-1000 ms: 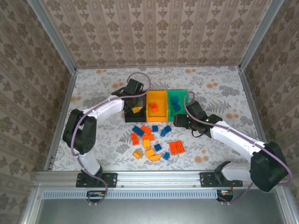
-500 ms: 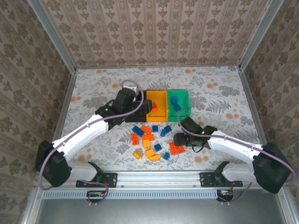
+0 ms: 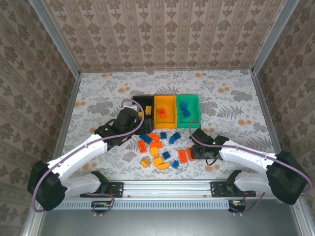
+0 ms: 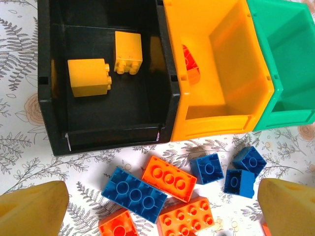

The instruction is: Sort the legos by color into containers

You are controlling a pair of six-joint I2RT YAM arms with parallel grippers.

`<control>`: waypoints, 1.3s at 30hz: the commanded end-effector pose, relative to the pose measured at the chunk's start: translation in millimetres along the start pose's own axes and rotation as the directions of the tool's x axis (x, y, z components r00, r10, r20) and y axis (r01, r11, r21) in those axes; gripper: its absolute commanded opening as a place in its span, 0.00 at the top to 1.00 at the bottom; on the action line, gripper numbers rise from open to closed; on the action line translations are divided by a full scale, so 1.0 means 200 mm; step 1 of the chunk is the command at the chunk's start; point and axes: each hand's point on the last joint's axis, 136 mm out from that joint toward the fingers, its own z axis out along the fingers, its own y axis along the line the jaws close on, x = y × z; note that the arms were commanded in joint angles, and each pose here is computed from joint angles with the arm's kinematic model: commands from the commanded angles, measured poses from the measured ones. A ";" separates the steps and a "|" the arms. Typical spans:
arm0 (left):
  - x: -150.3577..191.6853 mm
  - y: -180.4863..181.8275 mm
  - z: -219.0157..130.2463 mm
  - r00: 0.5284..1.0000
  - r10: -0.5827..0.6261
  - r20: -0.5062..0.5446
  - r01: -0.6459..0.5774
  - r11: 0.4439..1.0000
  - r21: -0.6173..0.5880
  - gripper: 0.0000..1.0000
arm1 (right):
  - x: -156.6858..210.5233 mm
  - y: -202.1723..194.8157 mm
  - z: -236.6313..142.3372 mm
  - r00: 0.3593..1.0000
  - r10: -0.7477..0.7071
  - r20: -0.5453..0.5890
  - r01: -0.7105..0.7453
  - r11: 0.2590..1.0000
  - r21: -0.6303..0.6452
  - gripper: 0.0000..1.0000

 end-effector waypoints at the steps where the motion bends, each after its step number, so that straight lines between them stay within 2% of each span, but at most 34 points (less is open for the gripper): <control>1: 0.01 0.04 -0.03 1.000 -0.017 0.010 0.017 1.000 -0.024 0.00 | -0.05 -0.10 -0.03 0.998 0.035 0.043 -0.039 0.995 0.094 0.53; 6: 0.03 0.05 -0.03 1.000 -0.018 0.006 0.018 0.999 -0.034 0.00 | -0.11 -0.13 -0.06 0.994 0.080 0.081 -0.087 0.992 0.089 0.52; 11: 0.04 0.07 -0.03 1.000 -0.026 0.005 0.026 0.999 -0.039 0.00 | -0.18 -0.10 -0.16 0.988 0.068 0.139 -0.075 0.996 0.043 0.40; 15: 0.04 0.09 -0.03 0.999 -0.042 0.007 0.042 0.999 -0.035 0.00 | -0.17 0.03 -0.16 0.993 0.038 0.111 -0.029 0.996 -0.084 0.29; 19: 0.05 0.10 -0.02 0.999 -0.047 0.006 0.047 0.998 -0.036 0.00 | -0.13 0.05 -0.06 0.999 0.017 0.033 -0.015 0.999 -0.051 0.26; 23: 0.05 0.11 -0.03 0.999 -0.050 0.009 0.051 0.998 -0.044 0.00 | -0.12 0.03 0.00 1.000 0.002 0.012 -0.002 1.000 -0.003 0.29; 29: 0.07 0.15 -0.03 0.998 -0.068 0.015 0.068 0.996 -0.062 0.00 | -0.14 0.04 0.04 1.000 -0.017 0.010 0.017 1.000 0.013 0.44; 33: 0.09 0.18 -0.03 0.997 -0.078 0.015 0.079 0.993 -0.088 0.00 | -0.13 0.03 0.08 1.000 -0.024 -0.018 0.024 0.999 0.036 0.51; 39: 0.09 0.20 -0.07 0.996 -0.078 0.038 0.081 0.993 -0.081 0.00 | -0.19 0.10 0.02 0.999 -0.028 0.020 0.028 0.999 -0.026 0.66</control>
